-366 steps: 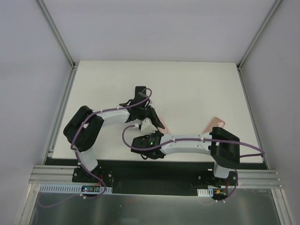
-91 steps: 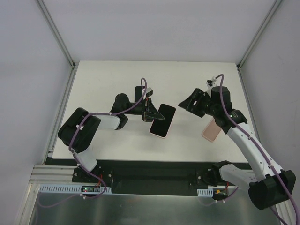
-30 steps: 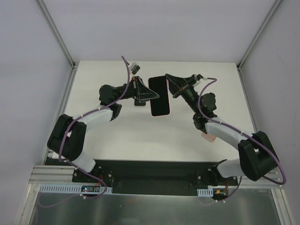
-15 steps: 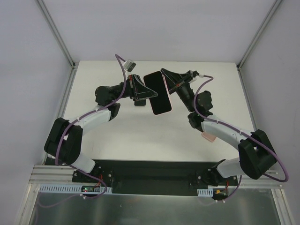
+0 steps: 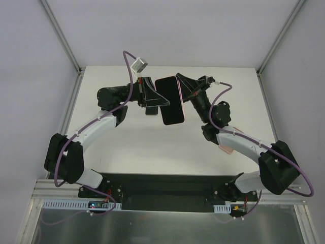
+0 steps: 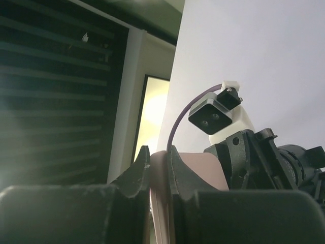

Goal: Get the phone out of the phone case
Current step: Remove the phone case from the phone.

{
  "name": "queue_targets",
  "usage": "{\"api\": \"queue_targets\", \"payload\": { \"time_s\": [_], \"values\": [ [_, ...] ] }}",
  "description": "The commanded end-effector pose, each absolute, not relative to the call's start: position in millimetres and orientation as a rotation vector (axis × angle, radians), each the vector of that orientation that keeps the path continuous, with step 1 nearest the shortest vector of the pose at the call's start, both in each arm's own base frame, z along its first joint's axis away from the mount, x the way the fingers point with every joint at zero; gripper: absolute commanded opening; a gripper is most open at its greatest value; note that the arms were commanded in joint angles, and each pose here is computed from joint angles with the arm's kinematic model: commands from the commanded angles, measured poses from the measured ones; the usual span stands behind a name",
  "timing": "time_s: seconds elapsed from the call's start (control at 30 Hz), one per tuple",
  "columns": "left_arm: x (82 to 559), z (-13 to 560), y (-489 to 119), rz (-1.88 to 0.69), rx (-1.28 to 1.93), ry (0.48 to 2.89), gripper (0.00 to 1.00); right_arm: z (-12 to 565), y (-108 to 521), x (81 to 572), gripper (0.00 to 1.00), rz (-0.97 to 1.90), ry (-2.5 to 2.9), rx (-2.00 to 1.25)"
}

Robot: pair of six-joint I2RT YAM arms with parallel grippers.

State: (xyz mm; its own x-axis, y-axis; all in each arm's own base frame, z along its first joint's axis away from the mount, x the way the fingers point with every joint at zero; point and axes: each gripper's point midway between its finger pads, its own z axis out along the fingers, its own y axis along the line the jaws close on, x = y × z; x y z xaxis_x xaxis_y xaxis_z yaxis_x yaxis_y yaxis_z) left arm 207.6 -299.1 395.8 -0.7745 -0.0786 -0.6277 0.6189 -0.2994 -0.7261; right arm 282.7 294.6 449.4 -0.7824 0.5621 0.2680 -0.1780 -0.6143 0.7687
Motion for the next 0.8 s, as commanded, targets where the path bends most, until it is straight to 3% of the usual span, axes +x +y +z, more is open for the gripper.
{"api": "queue_targets", "payload": {
  "time_s": [0.0,0.4,0.5,0.53,0.63,0.77],
  "values": [
    [152,424,-287,-1.976,1.076,1.311,0.0,484,294,224,0.01,2.603,0.931,0.421],
    [130,447,-274,-1.902,1.126,1.247,0.0,424,323,242,0.01,2.433,1.183,0.45],
    [129,448,-274,-1.907,1.116,1.254,0.0,397,340,242,0.01,2.257,1.434,0.412],
    [130,448,-274,-1.912,1.109,1.267,0.0,372,344,244,0.01,2.076,1.603,0.388],
    [134,448,-274,-1.908,1.085,1.276,0.0,332,333,244,0.01,1.724,1.874,0.366],
    [139,451,-274,-1.905,1.063,1.261,0.0,313,312,247,0.01,1.456,1.991,0.316]
  ]
}}
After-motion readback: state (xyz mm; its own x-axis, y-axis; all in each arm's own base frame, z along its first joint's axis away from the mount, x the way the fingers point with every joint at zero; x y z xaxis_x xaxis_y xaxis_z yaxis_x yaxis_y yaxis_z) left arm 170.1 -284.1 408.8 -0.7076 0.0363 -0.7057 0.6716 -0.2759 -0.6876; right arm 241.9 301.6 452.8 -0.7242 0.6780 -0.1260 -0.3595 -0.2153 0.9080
